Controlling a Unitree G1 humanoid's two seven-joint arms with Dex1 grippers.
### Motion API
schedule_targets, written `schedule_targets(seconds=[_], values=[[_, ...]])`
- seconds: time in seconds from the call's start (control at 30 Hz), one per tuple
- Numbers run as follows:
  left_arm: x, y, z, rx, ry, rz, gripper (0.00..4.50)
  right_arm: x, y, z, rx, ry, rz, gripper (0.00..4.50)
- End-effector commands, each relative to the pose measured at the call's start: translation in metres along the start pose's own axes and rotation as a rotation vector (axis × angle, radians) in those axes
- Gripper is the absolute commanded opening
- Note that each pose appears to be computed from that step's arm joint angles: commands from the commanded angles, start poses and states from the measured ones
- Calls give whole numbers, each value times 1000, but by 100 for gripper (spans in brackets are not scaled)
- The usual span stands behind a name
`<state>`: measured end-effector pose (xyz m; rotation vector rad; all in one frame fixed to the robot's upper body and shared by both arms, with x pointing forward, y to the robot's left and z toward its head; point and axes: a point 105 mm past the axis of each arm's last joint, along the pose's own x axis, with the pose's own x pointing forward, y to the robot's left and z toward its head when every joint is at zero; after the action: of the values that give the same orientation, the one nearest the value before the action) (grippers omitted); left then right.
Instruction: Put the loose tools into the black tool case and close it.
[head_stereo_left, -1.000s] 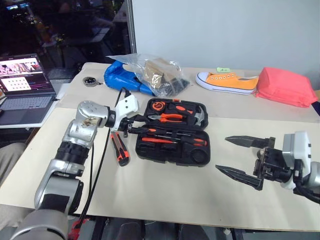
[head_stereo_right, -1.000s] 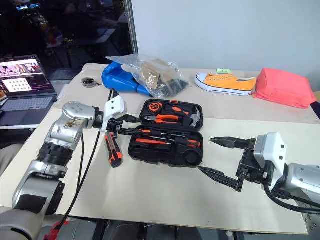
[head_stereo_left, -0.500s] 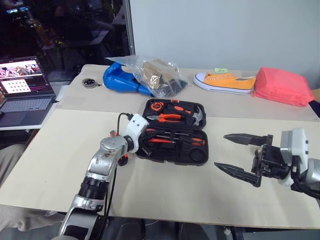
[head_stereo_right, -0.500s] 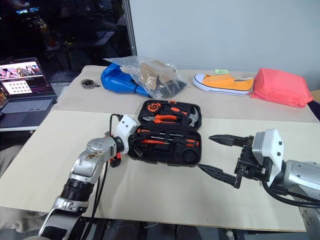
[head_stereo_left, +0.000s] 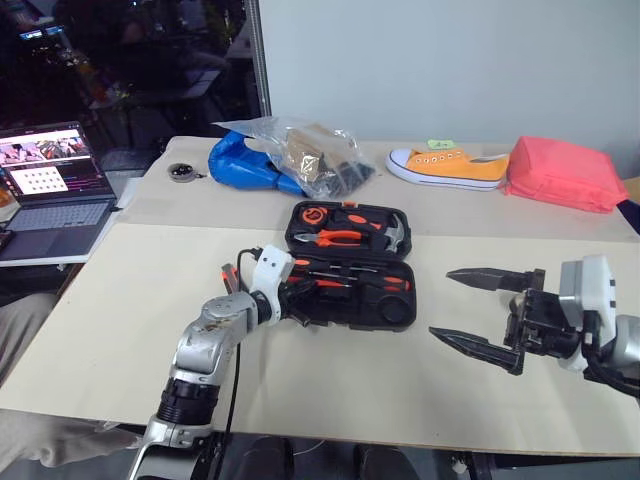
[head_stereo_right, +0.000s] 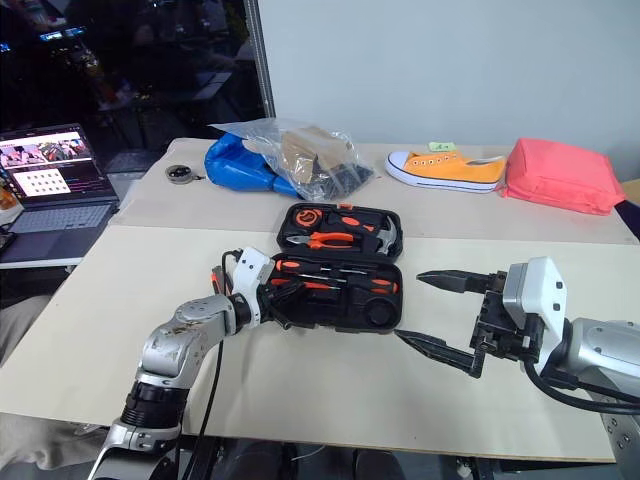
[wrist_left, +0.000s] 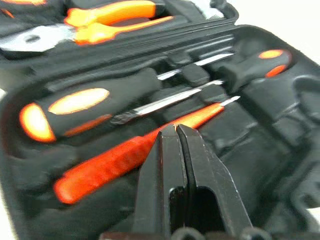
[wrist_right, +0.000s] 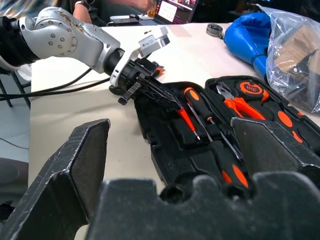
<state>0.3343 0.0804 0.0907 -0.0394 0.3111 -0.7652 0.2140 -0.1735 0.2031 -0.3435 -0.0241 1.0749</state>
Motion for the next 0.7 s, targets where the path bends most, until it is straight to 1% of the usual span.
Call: schedule_targets(seconds=[0.03, 0.17, 0.3, 0.5, 0.53, 0.6, 0.7], values=[[-6, 11, 0, 27, 3, 61, 9, 0, -1, 6, -26, -8, 11, 450], [-4, 19, 6, 71, -36, 112, 9, 2, -1, 6, -25, -13, 15, 450], [4, 27, 7, 140, -34, 157, 9, 3, -1, 6, -25, -14, 16, 450], [11, 26, 2, 129, -2, 151, 9, 3, -1, 6, -23, -12, 12, 450], [12, 26, 3, 129, -12, 150, 9, 3, -1, 6, -23, -11, 12, 450], [9, 19, 21, 110, -110, 117, 9, 3, 0, 6, -23, -12, 10, 450], [2, 14, 35, 105, -183, 97, 9, 3, 0, 6, -22, -13, 9, 450]])
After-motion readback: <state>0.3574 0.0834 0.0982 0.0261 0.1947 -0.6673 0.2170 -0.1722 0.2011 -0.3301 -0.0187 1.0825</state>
